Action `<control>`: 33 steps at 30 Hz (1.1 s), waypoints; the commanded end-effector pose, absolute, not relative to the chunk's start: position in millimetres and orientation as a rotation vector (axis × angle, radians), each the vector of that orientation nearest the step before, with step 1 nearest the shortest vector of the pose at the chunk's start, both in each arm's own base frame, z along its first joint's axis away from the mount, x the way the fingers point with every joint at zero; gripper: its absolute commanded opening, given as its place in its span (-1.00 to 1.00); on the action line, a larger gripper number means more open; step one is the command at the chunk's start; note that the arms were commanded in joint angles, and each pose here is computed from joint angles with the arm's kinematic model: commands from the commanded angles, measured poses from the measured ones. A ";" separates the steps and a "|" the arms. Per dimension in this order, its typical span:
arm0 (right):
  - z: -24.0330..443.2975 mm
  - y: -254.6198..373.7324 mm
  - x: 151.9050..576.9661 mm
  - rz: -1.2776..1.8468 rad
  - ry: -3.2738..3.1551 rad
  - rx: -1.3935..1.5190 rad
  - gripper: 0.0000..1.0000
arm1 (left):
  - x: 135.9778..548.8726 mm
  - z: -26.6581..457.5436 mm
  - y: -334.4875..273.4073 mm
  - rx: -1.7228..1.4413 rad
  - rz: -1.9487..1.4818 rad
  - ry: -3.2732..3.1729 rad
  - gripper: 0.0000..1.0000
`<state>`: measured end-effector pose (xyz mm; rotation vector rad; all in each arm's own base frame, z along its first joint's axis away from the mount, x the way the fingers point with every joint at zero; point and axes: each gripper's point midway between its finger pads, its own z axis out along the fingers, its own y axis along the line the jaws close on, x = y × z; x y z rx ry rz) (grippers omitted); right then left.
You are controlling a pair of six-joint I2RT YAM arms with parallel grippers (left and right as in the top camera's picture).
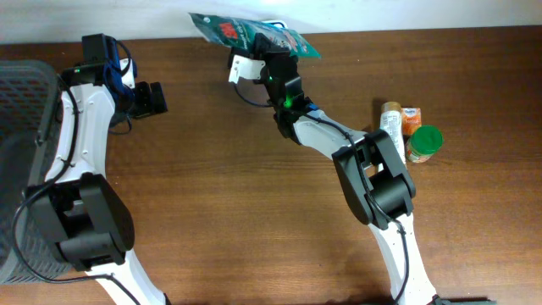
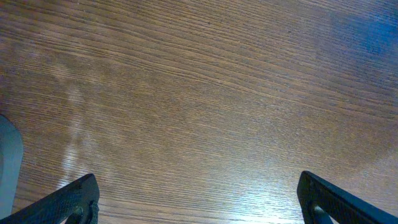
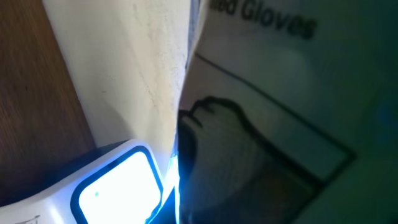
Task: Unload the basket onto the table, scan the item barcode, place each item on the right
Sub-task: 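Hold the glove package up in front of the scanner window, then carry the glove package right and lay it on the table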
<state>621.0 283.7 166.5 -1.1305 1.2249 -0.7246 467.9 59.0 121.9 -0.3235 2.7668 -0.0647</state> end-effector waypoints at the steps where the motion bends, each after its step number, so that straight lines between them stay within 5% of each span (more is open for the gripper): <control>1: 241.6 276.7 612.9 -0.653 1.224 -0.934 -0.92 | 472.4 137.7 64.6 -0.318 -0.057 2.725 0.99; 7: 307.3 263.7 586.2 -0.507 1.331 -0.857 -0.92 | 472.4 137.7 64.6 -0.318 -0.057 2.725 0.99; 16: 347.5 204.0 489.9 0.003 1.834 -0.591 -0.92 | 472.4 137.7 64.6 -0.318 -0.057 2.725 0.99; 25: 256.4 69.2 367.8 0.070 2.618 -0.194 -0.92 | 472.4 137.7 64.6 -0.318 -0.057 2.725 0.99; 33: 179.3 -9.3 349.6 -0.029 2.986 -0.187 -0.91 | 472.3 137.6 64.6 -0.318 -0.057 2.726 0.99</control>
